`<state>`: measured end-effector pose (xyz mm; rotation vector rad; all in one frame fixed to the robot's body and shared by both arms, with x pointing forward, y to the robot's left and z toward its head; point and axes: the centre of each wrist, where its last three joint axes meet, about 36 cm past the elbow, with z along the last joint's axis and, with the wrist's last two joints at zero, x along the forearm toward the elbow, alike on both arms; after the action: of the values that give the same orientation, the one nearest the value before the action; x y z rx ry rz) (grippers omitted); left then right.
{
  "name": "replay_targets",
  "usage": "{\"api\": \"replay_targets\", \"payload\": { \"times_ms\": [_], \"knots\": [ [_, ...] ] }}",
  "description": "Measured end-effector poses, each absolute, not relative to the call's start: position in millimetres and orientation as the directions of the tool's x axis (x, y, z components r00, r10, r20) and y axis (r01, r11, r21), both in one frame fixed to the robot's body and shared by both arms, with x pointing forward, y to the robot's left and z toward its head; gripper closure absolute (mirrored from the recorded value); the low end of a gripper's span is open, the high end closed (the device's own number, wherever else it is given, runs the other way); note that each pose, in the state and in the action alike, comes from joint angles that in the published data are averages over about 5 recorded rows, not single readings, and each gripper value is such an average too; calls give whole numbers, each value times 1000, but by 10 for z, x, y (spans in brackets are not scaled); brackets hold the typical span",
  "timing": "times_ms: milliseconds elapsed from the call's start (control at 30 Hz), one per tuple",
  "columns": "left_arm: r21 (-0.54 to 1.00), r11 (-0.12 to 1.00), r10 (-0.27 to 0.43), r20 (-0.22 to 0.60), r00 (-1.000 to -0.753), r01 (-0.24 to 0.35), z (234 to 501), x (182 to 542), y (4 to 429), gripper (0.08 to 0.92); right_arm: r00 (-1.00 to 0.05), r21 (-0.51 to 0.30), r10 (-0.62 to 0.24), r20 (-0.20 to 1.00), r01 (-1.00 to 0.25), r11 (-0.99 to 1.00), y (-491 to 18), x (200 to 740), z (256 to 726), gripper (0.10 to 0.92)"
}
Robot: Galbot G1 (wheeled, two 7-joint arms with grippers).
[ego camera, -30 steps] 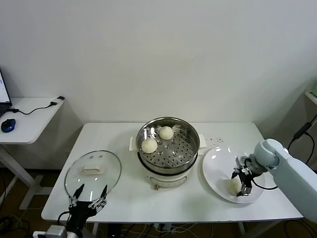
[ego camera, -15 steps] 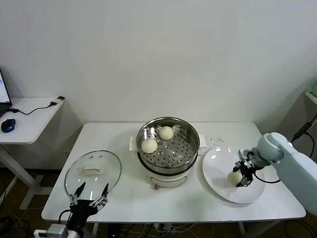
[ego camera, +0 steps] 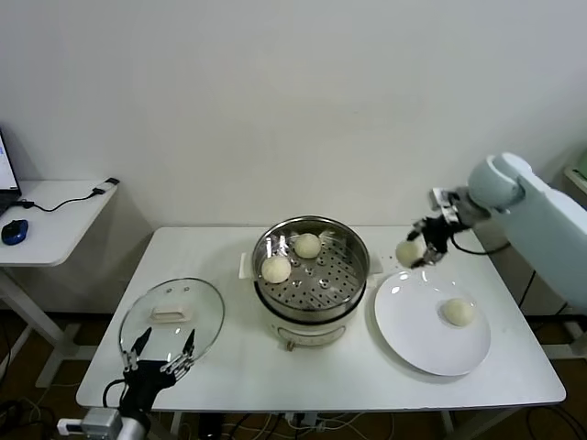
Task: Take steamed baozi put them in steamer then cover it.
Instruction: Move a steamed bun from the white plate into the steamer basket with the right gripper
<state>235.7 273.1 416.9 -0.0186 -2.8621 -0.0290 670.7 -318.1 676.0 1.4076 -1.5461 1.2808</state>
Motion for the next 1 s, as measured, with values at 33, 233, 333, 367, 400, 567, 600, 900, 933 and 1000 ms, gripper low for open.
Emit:
{"api": "replay_targets", "payload": {
  "times_ms": [33,233,333,367,400,567,600,900,933,1000],
  "knots": [
    [17,1000,9,273,-962,14,4174,2360,2730,177,-182,-222,-321,930,-971,-92,-3081,6764,6836,377],
    [7,1000,-4,262,-965,-2,4185,2371,2724,177,-114,-247,-373,921,-911,-330,-2448,7057,6987,382],
    [0,1000,-12,260,-966,-12,4187,2367,2729,177,-87,-273,-370,925,-830,-486,-2153,7120,6943,379],
    [-1,1000,-15,259,-966,-16,4187,2366,2732,177,-82,-279,-361,929,-796,-537,-2065,7125,6921,378],
    [-2,1000,-18,258,-966,-19,4188,2366,2735,177,-77,-282,-349,934,-759,-587,-1981,7124,6896,378],
    [-9,999,-28,254,-967,-31,4193,2368,2740,177,-58,-250,-260,964,-535,-807,-1571,7051,6747,378],
    [-10,999,-29,253,-967,-32,4193,2368,2739,177,-55,-237,-242,969,-487,-841,-1490,7029,6719,378],
    [-22,999,-33,244,-969,-40,4201,2384,2737,177,-33,-102,-99,995,-101,-990,-816,6783,6505,377],
    [-22,999,-33,243,-970,-40,4204,2389,2737,177,-32,-87,-85,996,-69,-994,-755,6754,6481,377],
    [-23,999,-33,239,-971,-40,4209,2398,2737,177,-29,-59,-59,998,-10,-998,-643,6698,6426,377]
  ]
}}
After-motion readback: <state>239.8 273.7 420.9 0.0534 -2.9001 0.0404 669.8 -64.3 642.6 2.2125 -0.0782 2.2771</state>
